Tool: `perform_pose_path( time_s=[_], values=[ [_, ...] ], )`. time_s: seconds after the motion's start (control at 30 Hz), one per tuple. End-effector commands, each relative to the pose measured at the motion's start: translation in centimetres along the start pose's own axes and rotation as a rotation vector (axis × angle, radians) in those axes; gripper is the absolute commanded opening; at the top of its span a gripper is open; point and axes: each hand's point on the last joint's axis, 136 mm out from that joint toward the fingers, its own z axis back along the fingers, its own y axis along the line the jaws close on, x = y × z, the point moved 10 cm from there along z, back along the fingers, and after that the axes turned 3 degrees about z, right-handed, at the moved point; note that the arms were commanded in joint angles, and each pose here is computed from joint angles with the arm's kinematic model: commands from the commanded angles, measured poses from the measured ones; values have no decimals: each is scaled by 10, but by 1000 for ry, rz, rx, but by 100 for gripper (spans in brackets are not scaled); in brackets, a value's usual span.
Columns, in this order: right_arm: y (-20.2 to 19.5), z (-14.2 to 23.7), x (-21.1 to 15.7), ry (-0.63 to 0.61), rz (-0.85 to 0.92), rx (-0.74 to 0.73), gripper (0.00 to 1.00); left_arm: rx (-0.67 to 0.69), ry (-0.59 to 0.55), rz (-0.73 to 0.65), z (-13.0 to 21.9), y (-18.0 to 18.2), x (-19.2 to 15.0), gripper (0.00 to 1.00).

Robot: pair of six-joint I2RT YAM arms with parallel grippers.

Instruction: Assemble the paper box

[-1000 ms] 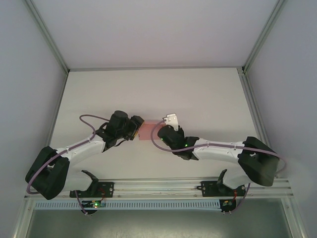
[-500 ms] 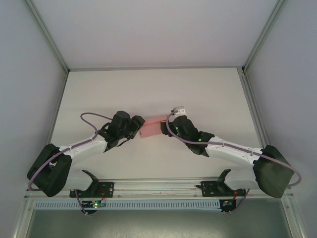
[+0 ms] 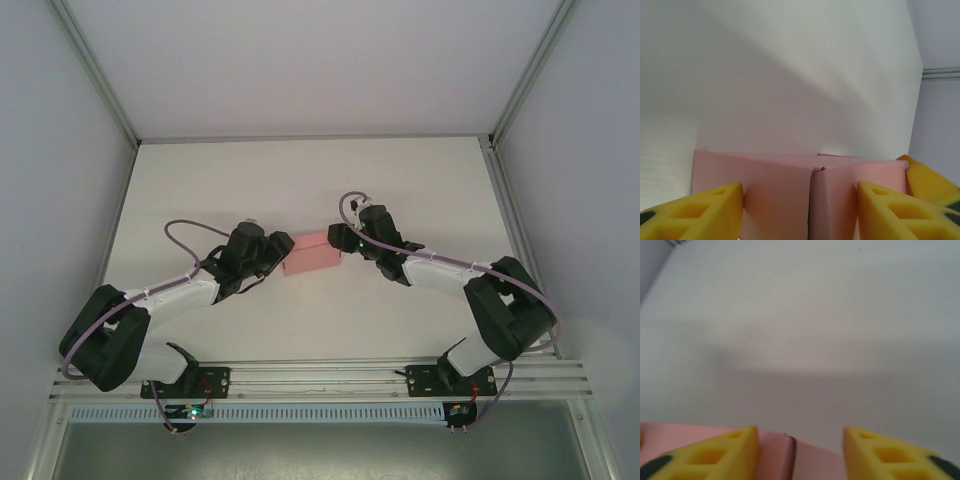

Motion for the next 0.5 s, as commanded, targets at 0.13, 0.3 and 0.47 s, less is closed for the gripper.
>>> perform_pose_path(
  time_s=[0.13,0.3,0.47],
  values=[
    [-34,-15,-57,114,-83,114,28,138,115,-351,-12,60,-22,45],
    [-40,-15,-70,140,-53,115,18,21,174,-399,-21,60,-28,29],
    [-44,-11,-71,117,-16,77,11,-27,197,-408,-28,61,-30,21]
  ],
)
